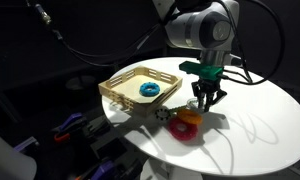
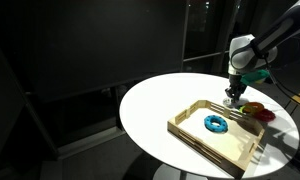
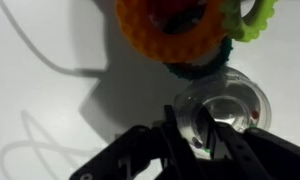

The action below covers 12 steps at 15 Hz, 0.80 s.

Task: Put the clear ring on the blue ring

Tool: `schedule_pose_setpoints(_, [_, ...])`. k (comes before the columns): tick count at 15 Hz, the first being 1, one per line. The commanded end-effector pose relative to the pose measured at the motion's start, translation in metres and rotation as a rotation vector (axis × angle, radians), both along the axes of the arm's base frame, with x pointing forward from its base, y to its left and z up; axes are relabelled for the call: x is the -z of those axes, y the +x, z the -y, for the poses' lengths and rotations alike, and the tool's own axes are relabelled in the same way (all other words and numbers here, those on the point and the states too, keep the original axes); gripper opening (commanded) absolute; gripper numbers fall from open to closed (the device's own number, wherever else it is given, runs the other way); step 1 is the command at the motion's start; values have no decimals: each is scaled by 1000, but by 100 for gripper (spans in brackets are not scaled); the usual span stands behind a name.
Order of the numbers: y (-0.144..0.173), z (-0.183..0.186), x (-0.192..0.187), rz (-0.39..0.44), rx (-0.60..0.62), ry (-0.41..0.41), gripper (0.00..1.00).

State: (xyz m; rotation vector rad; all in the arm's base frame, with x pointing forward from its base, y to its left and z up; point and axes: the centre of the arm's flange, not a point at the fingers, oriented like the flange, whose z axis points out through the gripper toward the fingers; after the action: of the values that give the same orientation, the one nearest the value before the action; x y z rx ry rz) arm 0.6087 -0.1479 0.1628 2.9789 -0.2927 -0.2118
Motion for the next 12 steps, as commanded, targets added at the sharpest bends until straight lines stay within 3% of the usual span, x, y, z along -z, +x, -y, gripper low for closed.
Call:
schedule_pose_setpoints(1, [5,-4,-17,-6,29,14,9])
schedule_pose_setpoints(12, [1,-15,-93,32,37,17,9])
